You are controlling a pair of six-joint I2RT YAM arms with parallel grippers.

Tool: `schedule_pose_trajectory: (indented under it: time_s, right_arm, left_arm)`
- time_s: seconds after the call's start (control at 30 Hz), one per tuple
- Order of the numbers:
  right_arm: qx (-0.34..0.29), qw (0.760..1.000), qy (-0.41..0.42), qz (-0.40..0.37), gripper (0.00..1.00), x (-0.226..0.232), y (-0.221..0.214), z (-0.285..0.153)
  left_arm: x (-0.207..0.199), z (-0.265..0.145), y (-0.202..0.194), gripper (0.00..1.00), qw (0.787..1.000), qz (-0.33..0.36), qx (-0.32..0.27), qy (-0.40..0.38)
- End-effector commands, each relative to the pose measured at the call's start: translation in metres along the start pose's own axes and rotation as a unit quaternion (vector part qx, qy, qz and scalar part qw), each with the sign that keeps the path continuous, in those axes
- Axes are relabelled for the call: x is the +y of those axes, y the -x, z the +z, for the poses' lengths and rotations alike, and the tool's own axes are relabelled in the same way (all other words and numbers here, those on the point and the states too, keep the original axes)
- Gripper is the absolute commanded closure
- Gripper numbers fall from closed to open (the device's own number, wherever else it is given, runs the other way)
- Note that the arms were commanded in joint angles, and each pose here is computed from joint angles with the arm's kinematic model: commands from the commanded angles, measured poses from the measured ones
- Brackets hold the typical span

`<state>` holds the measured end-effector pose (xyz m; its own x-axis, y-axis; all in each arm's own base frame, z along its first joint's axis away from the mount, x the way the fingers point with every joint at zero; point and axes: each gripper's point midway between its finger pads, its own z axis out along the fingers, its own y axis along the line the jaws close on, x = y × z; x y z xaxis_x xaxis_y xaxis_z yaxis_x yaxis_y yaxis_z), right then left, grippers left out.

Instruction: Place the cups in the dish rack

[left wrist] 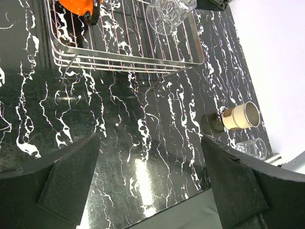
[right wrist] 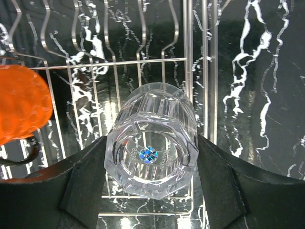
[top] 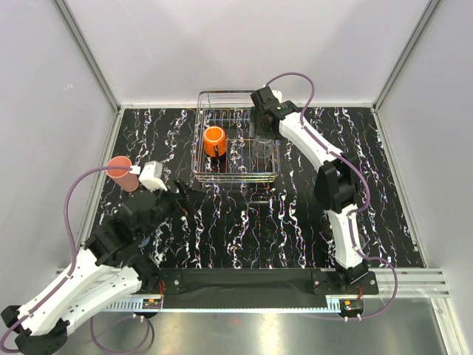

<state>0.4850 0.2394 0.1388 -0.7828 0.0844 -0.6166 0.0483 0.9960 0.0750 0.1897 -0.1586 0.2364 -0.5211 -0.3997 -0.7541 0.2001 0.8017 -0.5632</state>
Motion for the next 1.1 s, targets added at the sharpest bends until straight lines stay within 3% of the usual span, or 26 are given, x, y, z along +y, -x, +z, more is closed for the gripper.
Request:
schedule_pose_trajectory:
  time_s: [0.0, 0.4, 0.57, 0.73, 0.77, 0.83, 0.87, 1.03, 1.07]
  right_arm:
    - [-0.029, 0.999, 0.033, 0.008, 0.98, 0.017, 0.018, -0.004]
    - [-0.022, 0.999, 0.031, 0.009, 0.94, 0.02, 0.016, 0.007]
    - [-0.018, 0.999, 0.026, 0.011, 0.83, 0.017, 0.012, 0.013]
    - [-0.013, 1.0, 0.024, 0.008, 0.49, 0.016, 0.009, 0.015]
    - [-0.013, 1.0, 0.024, 0.007, 0.29, 0.016, 0.008, 0.015]
    - [-0.017, 1.0, 0.026, 0.004, 0.13, 0.015, 0.011, 0.011]
    - [-0.019, 0.999, 0.027, 0.003, 0.0, 0.015, 0.013, 0.008]
    - [-0.033, 0.999, 0.028, -0.002, 0.0, 0.013, 0.026, -0.026]
    - [-0.05, 0.998, 0.038, 0.0, 0.0, 0.015, 0.035, -0.05]
  left_arm:
    - [-0.009, -0.002, 0.02, 0.07, 1.0, 0.003, -0.029, -0.006]
    - [-0.01, 0.002, 0.018, 0.07, 1.0, 0.003, -0.023, -0.007]
    - [-0.008, 0.006, 0.016, 0.07, 1.0, 0.008, -0.018, 0.002]
    - [-0.008, 0.009, 0.015, 0.07, 1.0, 0.008, -0.015, 0.005]
    - [-0.008, 0.009, 0.015, 0.07, 1.0, 0.009, -0.014, 0.006]
    - [-0.009, 0.01, 0.014, 0.07, 1.0, 0.008, -0.011, 0.007]
    - [-0.009, 0.011, 0.012, 0.08, 1.0, 0.008, -0.007, 0.007]
    - [-0.012, 0.014, 0.01, 0.1, 1.0, -0.001, 0.015, 0.018]
    - [-0.012, 0.014, 0.007, 0.1, 1.0, 0.0, 0.023, 0.018]
